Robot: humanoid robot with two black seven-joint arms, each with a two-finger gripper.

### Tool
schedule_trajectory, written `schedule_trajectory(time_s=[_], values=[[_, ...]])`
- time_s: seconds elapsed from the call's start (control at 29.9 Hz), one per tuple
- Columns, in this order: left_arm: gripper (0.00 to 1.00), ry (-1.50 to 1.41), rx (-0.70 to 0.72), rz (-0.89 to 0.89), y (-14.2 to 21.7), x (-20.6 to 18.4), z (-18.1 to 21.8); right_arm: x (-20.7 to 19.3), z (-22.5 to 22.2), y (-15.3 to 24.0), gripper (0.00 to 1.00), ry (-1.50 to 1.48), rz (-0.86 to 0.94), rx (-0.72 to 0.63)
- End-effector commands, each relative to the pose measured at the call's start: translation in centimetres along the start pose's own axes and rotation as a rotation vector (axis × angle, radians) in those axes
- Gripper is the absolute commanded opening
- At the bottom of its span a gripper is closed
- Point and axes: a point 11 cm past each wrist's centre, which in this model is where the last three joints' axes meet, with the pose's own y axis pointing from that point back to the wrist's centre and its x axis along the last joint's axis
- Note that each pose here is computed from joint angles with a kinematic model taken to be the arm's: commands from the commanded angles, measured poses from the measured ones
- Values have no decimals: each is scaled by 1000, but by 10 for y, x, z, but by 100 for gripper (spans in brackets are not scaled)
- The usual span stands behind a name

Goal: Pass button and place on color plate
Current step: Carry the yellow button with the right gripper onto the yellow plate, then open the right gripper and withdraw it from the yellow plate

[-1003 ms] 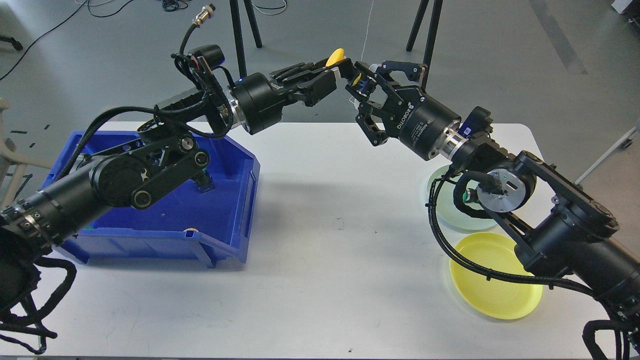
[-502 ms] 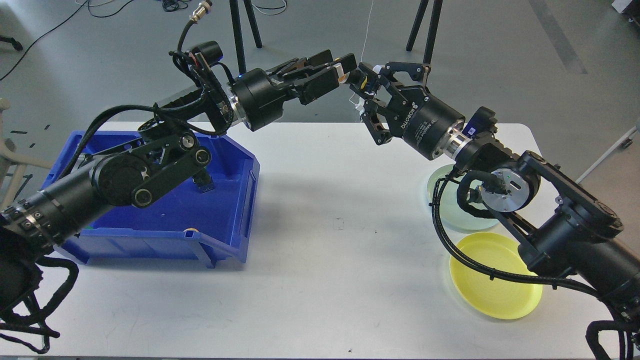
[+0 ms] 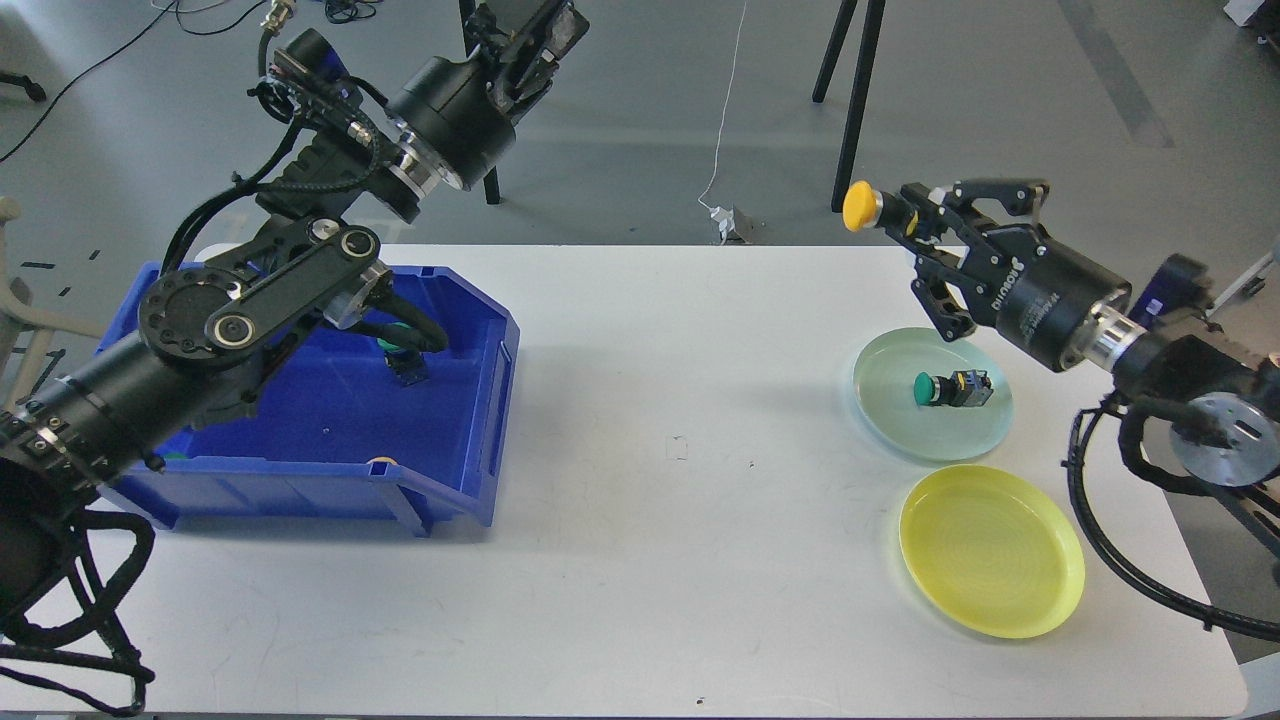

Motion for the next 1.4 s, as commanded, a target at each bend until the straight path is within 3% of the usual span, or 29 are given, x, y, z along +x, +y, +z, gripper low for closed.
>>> schedule_trajectory(time_s=[0.0,0.33,0.74,0.94,1.04,1.3,1.37], values=[[99,91,1,44,0,4,-1,21,39,44,15,29,69,-171],[99,514,10,295,7,42,-18,47,117,115,15,-29,192,-408],[99,599,-14,349,8,52,-16,47,163,123,20,-93,228,-492],[99,609,-10,355,7,55,-14,49,173,124,33,-114,246,-510],[99,617,-6,356,5,56,-13,47,176,119,52,-129,242,-499],[99,615,-7,353,4,57,-11,49,175,118,68,-126,251,-495],[99,612,-7,353,4,57,-11,52,165,114,78,-124,256,-455]])
